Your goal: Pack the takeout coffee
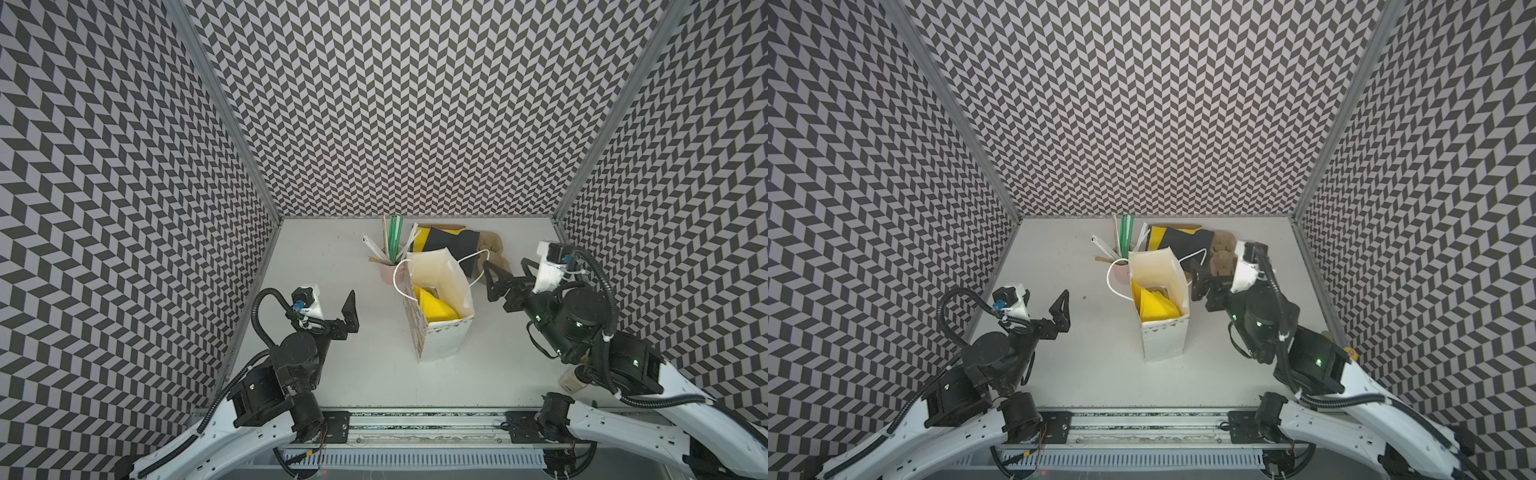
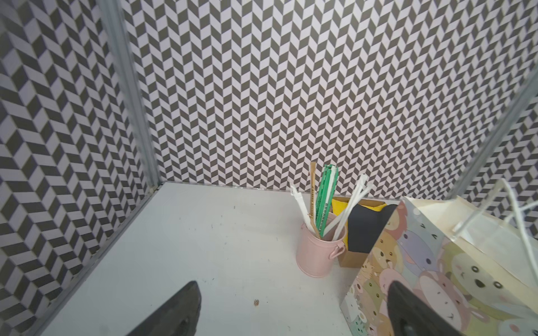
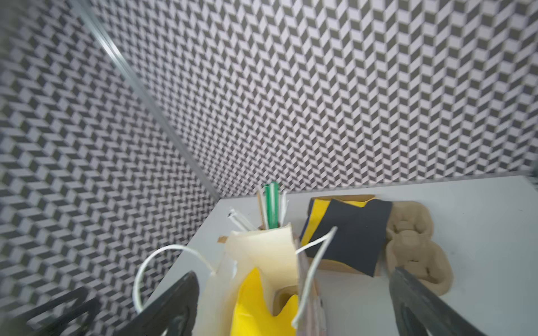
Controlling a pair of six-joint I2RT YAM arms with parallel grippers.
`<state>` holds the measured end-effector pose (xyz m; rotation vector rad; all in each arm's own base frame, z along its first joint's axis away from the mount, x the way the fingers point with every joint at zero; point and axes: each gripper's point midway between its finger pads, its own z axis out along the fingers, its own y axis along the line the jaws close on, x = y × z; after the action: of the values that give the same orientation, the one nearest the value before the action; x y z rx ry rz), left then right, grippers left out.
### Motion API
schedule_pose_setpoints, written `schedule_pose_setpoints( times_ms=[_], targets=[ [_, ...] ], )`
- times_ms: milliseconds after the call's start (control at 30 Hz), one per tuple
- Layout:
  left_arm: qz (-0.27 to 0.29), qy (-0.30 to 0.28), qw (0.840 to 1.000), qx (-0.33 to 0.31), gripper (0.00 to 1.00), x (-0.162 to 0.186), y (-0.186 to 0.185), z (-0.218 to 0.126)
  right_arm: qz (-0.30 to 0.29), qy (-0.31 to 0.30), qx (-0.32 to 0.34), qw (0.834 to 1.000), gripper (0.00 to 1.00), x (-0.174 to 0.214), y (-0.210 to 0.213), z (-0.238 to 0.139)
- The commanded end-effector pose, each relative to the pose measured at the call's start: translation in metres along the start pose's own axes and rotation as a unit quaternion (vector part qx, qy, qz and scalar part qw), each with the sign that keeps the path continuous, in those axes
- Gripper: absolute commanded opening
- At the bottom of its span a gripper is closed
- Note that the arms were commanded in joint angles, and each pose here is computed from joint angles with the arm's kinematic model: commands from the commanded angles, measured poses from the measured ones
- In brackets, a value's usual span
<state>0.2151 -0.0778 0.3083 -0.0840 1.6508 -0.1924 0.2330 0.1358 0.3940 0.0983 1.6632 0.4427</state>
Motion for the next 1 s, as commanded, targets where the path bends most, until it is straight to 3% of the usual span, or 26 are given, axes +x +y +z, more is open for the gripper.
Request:
schedule_pose_setpoints(
  times_ms=[0,100,233,333,433,600,800,900,967],
  targets=[
    [-0.026,-0.017,0.996,-0.08,1.0,0.005,0.023,0.009,0.046,-0.111,0.121,0.985,0.99,-0.025,-0.056,-0.01],
    [-0.004,0.003,0.994,-0.111,1.0,0.027,0.033,0.029,0.038,-0.16,0.165,0.973,0.99,-0.015,-0.093,-0.01],
    [-0.047,0.043,0.986,-0.153,1.0,0.05,0.063,0.057,0.041,-0.204,0.219,0.953,0.99,0.01,-0.142,0.0],
    [-0.059,0.056,0.979,-0.186,1.0,0.058,0.08,0.072,0.0,-0.198,0.255,0.946,0.99,0.031,-0.171,0.02],
    [-0.063,0.067,0.969,-0.228,1.0,0.064,0.098,0.087,0.028,-0.186,0.308,0.933,0.99,0.052,-0.208,0.035],
    [-0.046,0.043,0.963,-0.261,1.0,0.078,0.118,0.104,-0.017,-0.171,0.328,0.929,0.99,0.073,-0.235,0.055],
    [-0.039,0.022,0.963,-0.266,1.0,0.1,0.14,0.115,-0.093,-0.124,0.3,0.941,0.99,0.104,-0.236,0.085],
    [-0.04,0.003,0.96,-0.276,1.0,0.094,0.149,0.123,-0.089,-0.126,0.286,0.946,0.99,0.12,-0.238,0.088],
    [-0.01,-0.023,0.968,-0.251,1.0,0.085,0.142,0.128,-0.114,-0.114,0.274,0.948,0.99,0.134,-0.238,0.089]
  ],
)
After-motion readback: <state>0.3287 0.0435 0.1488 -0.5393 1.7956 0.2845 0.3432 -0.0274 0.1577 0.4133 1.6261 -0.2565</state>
